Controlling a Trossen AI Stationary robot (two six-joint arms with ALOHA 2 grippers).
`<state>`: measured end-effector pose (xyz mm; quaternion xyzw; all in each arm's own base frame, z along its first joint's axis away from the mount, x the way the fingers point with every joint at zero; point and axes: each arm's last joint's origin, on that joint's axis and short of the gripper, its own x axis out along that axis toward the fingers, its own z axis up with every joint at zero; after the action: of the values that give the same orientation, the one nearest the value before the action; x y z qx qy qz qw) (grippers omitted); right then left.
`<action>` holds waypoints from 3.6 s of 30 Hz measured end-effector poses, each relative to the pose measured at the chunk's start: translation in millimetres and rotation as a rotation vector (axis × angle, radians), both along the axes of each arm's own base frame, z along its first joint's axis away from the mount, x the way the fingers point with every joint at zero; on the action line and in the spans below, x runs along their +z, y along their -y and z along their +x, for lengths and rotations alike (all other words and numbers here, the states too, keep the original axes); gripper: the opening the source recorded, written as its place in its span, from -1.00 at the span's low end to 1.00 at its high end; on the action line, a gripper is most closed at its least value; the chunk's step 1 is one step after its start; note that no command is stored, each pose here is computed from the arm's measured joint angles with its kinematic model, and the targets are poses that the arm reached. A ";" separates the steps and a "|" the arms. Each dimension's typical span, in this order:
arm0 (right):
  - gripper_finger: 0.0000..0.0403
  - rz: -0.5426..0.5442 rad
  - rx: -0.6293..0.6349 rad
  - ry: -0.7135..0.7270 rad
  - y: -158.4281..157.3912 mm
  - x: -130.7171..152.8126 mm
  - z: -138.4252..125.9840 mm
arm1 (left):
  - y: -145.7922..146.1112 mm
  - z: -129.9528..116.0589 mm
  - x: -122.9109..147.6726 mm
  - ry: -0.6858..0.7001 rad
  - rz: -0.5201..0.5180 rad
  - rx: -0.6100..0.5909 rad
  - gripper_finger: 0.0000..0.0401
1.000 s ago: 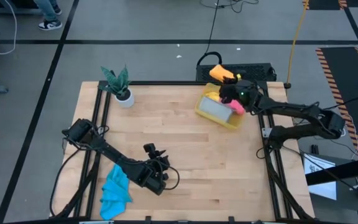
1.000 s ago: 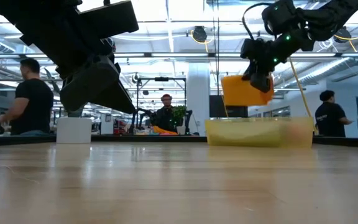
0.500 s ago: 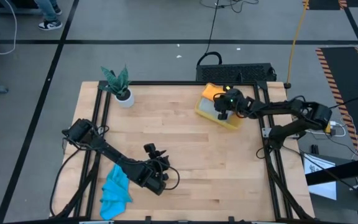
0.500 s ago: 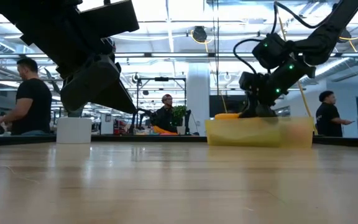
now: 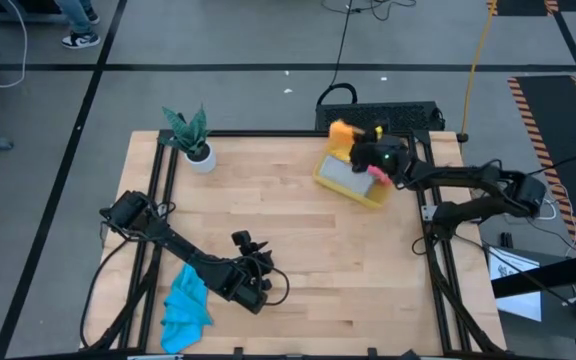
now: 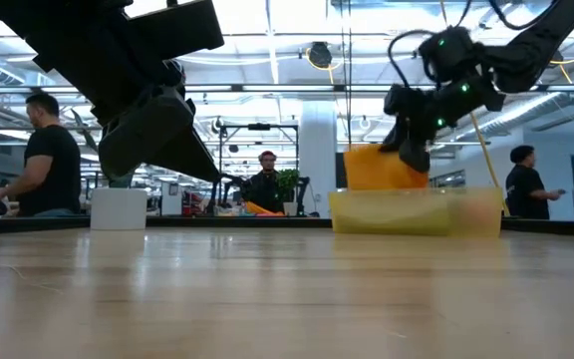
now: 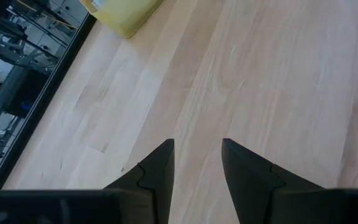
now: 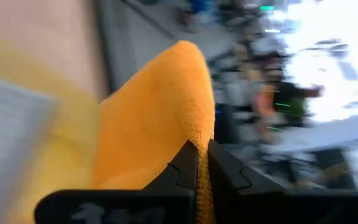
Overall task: Fold microfiber towels
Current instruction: Put the orange kitchen towel into the yellow bin
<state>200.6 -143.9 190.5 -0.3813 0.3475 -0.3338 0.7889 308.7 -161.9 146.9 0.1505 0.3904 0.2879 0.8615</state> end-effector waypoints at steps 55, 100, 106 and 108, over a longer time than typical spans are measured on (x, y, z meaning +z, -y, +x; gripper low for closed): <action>-0.97 0.407 0.067 0.126 -27.5 -45.9 -3.9 | -1.9 4.0 0.6 0.013 -0.005 -0.004 -0.32; -0.97 0.752 -0.260 0.428 8.9 -51.5 -35.7 | -1.4 5.3 0.8 0.020 -0.018 -0.007 -0.32; -0.93 0.735 -0.336 0.352 11.0 -65.2 -35.7 | -1.2 6.3 1.1 0.019 -0.014 -0.017 -0.32; -0.95 0.727 -0.326 0.343 10.9 -64.4 -35.8 | -1.2 6.3 1.1 0.019 -0.014 -0.017 -0.32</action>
<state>164.9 -154.8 126.1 0.0421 0.3623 -0.3686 0.8551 314.9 -160.7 147.9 0.1448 0.3829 0.2793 0.8686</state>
